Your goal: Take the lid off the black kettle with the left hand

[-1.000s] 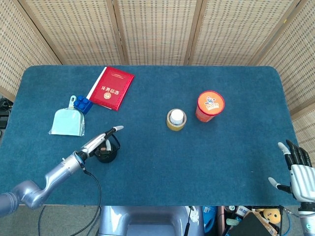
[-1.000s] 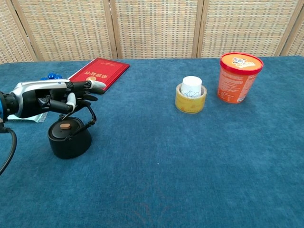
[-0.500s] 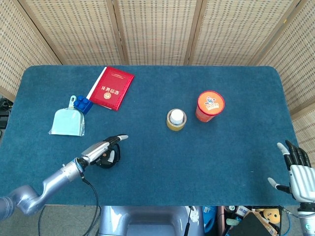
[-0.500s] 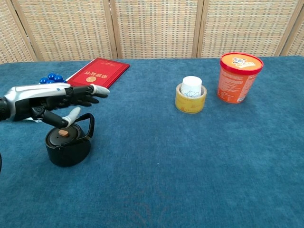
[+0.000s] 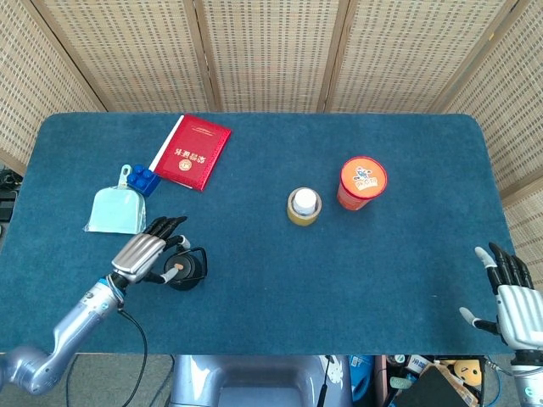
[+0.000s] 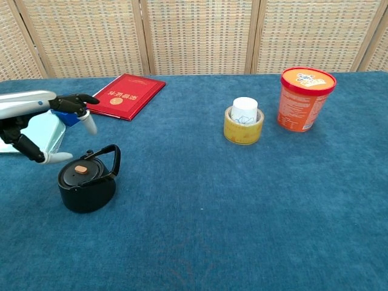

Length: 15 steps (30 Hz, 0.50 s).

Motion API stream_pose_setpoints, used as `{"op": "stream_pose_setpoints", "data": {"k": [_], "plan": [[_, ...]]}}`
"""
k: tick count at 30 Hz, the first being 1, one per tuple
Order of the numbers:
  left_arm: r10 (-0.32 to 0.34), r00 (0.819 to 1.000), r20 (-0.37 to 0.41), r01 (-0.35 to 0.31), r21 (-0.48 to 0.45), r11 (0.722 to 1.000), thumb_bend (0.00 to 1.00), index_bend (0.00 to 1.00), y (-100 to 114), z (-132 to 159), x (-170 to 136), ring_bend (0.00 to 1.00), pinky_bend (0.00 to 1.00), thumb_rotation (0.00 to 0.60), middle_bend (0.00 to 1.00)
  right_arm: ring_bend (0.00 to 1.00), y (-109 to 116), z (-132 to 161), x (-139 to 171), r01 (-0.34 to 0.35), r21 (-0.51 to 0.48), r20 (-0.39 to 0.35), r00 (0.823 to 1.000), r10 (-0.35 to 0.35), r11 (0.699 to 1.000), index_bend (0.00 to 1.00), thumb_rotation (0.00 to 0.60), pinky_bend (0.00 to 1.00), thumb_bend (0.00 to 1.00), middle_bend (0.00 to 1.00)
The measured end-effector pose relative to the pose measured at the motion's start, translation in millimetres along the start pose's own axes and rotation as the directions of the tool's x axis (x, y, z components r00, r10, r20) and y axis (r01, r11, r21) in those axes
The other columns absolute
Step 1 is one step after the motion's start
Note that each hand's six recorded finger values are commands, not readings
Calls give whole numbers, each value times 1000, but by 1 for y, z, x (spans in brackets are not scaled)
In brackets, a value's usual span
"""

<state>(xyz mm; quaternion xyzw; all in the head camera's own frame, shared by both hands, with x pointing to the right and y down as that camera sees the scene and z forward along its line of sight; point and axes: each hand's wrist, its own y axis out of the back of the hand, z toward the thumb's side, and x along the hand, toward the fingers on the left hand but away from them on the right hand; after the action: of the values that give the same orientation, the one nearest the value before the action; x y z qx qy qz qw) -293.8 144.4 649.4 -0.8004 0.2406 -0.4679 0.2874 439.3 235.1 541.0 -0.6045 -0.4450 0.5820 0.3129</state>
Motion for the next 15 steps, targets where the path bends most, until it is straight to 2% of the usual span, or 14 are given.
{"op": "stream_pose_setpoints", "data": {"k": [3,15], "plan": [[-11,999,-34,11,6,1000,353,378,-3,-4,-1,0,0,600,0,0,0,0,0,0,0,1,1000,0,1000,0,600,0,0,0],[-22,997,-79,27,59,998,352,414,-14,-10,0,0,0,600,0,0,-1,-1,-1,-6,-4,4,1000,6,1000,0,600,0,0,0]]}}
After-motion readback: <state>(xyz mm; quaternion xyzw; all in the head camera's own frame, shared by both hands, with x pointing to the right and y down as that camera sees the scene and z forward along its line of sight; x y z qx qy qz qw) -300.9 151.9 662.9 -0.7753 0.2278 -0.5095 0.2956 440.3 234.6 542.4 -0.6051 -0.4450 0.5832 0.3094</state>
